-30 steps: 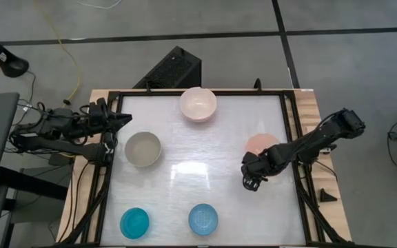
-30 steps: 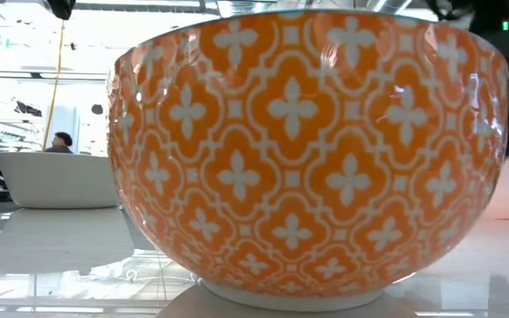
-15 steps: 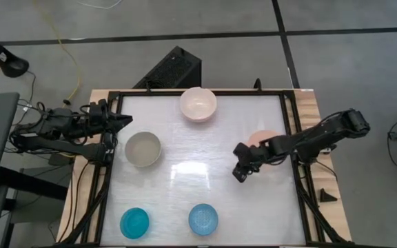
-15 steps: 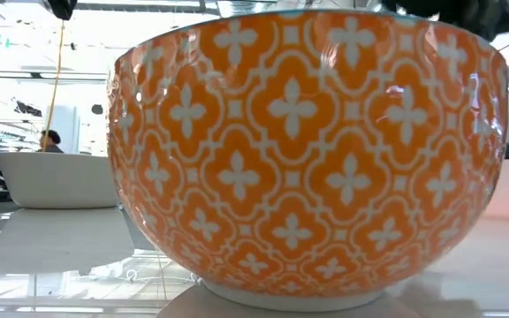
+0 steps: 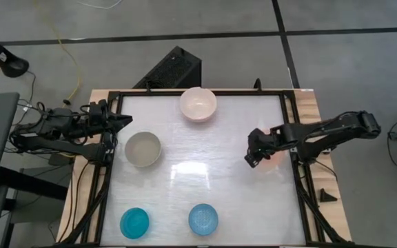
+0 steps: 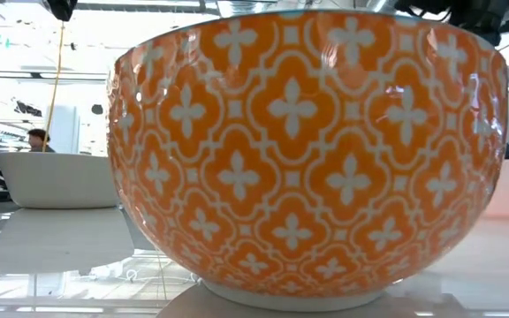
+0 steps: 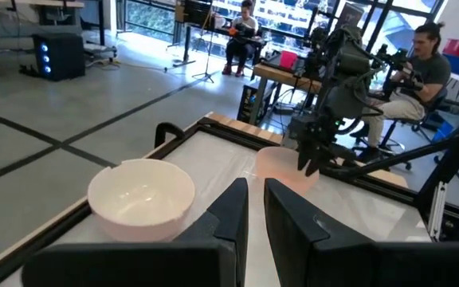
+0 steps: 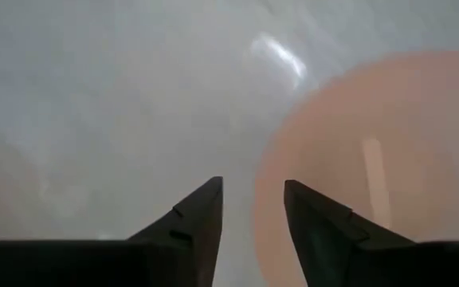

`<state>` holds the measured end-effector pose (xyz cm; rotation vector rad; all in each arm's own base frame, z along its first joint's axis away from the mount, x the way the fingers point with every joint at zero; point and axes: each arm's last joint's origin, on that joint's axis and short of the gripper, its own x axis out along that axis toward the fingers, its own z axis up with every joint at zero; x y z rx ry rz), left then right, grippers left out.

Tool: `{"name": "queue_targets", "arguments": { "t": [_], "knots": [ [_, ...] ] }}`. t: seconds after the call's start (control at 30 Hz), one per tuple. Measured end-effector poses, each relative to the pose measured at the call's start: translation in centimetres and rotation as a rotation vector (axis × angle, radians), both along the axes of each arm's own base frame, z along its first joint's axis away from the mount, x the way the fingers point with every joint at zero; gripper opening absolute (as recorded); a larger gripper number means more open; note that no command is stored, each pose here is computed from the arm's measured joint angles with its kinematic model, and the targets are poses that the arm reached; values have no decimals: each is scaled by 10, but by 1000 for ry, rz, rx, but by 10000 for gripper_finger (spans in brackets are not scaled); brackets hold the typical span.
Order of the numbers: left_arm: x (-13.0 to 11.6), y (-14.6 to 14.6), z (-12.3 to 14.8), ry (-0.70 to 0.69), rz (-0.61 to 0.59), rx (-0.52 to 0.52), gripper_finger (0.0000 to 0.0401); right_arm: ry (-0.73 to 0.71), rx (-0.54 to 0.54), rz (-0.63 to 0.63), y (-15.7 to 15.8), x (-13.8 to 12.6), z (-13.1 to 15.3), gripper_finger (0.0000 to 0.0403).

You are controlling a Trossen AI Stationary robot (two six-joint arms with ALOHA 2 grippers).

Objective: Nest bowls inside each other
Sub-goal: Stack the orange bowl on top of the white bowl

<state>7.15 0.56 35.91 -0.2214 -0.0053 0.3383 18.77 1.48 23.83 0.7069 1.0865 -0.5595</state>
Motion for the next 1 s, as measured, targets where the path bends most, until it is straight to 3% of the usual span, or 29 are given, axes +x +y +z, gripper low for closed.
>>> {"name": "queue_targets", "arguments": {
  "t": [0.3, 0.57, 0.7, 0.87, 0.93, 1.0],
  "knots": [
    [0, 0, 0, 0, 7, 0, 31, 79, 29, 56, 2, 5, -10, 183],
    [0, 0, 0, -5, 7, -16, 31, 184, 71, 75, 4, 11, -45, 182],
    [0, 0, 0, -6, 6, -17, 31, 227, 81, 58, -1, 14, -58, 162],
    [0, 0, 0, -5, 6, -18, 31, 45, 197, 102, -8, 34, -68, 82],
    [0, 0, 0, -5, 6, -18, 31, -55, 201, 118, -11, 44, -66, 52],
    [0, 0, 0, -7, 5, -22, 31, -217, 182, 152, -16, 58, -56, 49]
  ]
}}
